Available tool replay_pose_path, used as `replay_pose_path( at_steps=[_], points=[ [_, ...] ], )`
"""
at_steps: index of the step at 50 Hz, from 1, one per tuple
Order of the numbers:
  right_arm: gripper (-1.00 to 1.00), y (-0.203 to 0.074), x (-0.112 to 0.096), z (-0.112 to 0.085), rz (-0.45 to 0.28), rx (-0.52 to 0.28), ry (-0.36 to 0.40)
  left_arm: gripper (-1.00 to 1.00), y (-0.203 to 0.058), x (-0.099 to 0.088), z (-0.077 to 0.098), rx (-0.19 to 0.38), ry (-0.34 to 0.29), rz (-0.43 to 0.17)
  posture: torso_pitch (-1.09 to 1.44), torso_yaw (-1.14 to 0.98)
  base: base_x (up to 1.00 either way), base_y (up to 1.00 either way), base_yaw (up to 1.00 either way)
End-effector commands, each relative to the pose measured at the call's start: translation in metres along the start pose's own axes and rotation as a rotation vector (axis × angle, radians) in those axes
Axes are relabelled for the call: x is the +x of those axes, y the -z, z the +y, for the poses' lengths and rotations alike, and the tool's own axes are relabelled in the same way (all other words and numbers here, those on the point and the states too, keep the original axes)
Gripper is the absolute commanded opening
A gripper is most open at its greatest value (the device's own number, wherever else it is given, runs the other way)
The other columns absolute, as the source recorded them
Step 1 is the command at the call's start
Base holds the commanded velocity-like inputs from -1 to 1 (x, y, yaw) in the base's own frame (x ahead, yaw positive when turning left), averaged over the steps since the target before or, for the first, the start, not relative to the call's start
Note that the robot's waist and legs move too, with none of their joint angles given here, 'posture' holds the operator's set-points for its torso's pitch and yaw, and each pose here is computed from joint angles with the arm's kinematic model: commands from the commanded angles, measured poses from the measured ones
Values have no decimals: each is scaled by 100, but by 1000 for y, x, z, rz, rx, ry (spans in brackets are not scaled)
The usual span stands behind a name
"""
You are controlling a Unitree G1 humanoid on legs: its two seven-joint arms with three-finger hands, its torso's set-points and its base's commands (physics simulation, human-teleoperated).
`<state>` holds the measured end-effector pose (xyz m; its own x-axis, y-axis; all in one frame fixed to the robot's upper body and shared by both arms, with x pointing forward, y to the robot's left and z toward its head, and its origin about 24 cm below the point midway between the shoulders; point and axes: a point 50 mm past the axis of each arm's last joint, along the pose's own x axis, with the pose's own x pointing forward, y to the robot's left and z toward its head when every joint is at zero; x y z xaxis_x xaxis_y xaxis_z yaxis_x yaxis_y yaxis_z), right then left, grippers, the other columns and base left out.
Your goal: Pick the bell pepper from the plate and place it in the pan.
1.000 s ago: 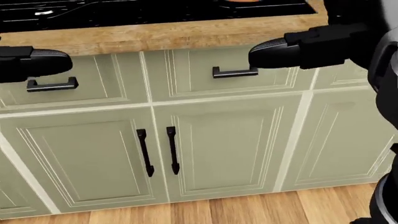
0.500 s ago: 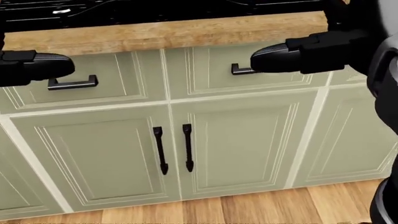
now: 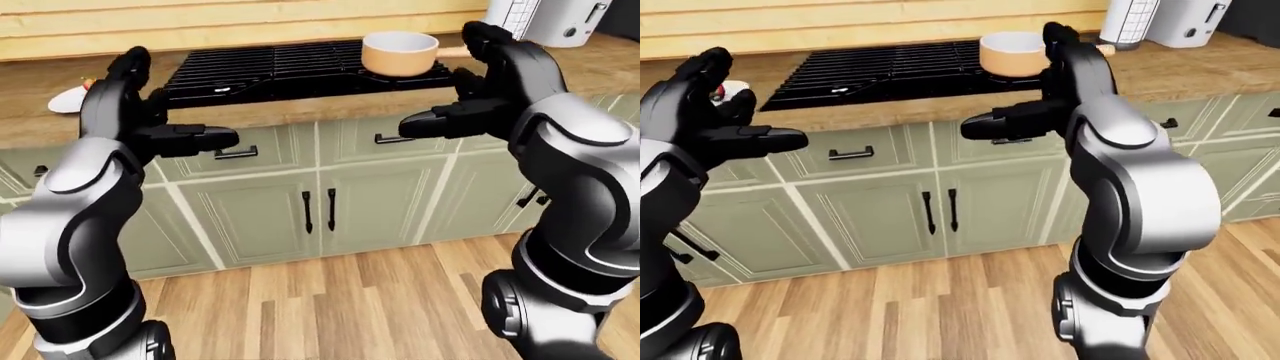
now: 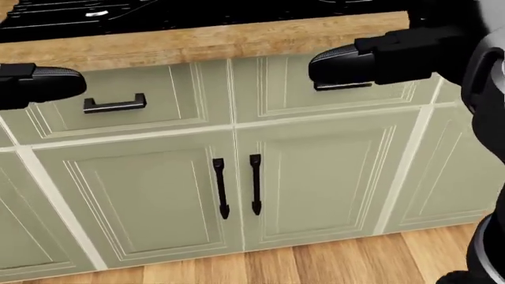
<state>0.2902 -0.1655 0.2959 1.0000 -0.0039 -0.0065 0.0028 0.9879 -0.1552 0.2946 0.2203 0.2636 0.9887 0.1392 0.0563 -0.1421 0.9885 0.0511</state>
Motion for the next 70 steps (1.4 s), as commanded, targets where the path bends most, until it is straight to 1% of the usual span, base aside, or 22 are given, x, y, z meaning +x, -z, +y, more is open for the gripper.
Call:
replay_pose_path(
  at_steps=[1, 8, 10, 14, 28, 34, 36, 47, 50, 51, 53, 56, 67, 70],
  points=[
    [100, -18, -6, -6, -102, 0, 45, 100, -20, -4, -3, 0, 14, -105, 0, 0, 0, 19, 0],
    [100, -20, -4, -5, -103, 2, 38, 100, -22, -3, -1, -9, 8, -111, 0, 0, 0, 19, 0],
    [100, -23, -4, -6, -111, 5, 47, 100, -23, -3, -1, -9, 9, -111, 0, 0, 0, 18, 0],
    [100, -20, -4, -6, -107, 2, 49, 100, -21, -3, -2, -9, 9, -108, 0, 0, 0, 19, 0],
    [100, -20, -5, -9, -110, 3, 56, 100, -18, -8, 5, 1, 0, -104, 0, 0, 0, 19, 0],
    [100, -20, -5, -9, -110, 7, 55, 100, -18, -7, 4, 1, 1, -103, 0, 0, 0, 18, 0],
    [100, -25, -4, -13, -114, 2, 61, 100, -20, -8, 4, 2, -1, -103, 0, 0, 0, 19, 0],
    [100, -25, -4, -13, -115, -3, 63, 100, -19, -6, 4, -1, -2, -103, 0, 0, 0, 18, 0],
    [100, -24, -1, -13, -118, 9, 62, 100, -23, -6, 4, -3, -2, -107, 0, 0, 0, 18, 0],
    [100, -23, 0, -11, -117, 10, 58, 100, -28, -4, 5, 0, 1, -116, 0, 0, 0, 18, 0],
    [100, -30, -1, -12, -126, 13, 61, 100, -32, -3, 5, 3, -1, -123, 0, 0, 0, 18, 0],
    [100, -28, 1, -9, -128, 20, 55, 100, -27, -4, 1, 0, 10, -115, 0, 0, 0, 18, 0],
    [100, -27, -1, -10, -126, 20, 56, 100, -27, -4, 2, 0, 7, -115, 0, 0, 0, 18, 0],
    [100, -25, -3, -8, -124, 19, 51, 100, -23, -5, 2, -2, 5, -111, 0, 0, 0, 18, 0]
  ],
)
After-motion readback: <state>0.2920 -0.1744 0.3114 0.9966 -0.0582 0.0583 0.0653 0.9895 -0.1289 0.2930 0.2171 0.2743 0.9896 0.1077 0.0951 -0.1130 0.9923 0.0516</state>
